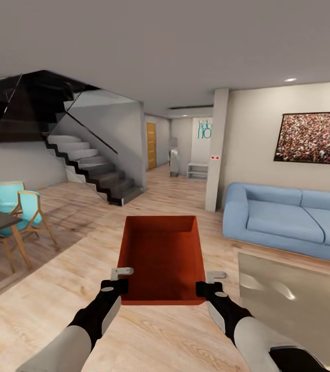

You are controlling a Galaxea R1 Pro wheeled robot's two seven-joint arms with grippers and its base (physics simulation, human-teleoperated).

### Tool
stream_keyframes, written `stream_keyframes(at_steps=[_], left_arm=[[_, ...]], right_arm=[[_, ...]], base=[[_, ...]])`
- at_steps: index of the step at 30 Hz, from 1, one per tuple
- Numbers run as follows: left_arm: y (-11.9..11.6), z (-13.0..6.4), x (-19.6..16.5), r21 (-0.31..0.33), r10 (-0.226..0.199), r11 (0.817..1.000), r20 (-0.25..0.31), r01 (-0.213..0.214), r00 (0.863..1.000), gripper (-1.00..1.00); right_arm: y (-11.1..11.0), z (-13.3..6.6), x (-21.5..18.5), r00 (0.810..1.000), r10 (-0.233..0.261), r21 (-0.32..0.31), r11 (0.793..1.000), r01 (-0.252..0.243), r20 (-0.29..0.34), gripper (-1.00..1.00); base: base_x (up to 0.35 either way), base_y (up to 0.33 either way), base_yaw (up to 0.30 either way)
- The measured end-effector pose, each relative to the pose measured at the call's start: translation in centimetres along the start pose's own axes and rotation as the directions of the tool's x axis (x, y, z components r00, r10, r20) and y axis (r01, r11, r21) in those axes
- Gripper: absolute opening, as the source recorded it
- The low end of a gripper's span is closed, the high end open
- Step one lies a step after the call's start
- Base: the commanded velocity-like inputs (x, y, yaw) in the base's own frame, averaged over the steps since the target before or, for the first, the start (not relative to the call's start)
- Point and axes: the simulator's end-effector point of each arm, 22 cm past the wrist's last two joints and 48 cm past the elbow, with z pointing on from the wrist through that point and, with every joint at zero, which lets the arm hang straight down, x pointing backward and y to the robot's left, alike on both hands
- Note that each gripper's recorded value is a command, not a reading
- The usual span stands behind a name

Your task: Move the two storage containers from the living room to the garage. In the garage, place one container on the floor and stack the other container on top of it (either order is fine).

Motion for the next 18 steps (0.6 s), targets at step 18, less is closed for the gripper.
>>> stream_keyframes(at_steps=[18], left_arm=[[-0.01, 0.0, 0.46, 0.001, -0.002, 1.0, -0.011, 0.002, 1.0, -1.0]], right_arm=[[-0.03, -0.05, 0.31, 1.0, -0.003, 0.001, 1.0, 0.003, -0.01, -1.0]], base=[[0.292, 0.052, 0.013]])
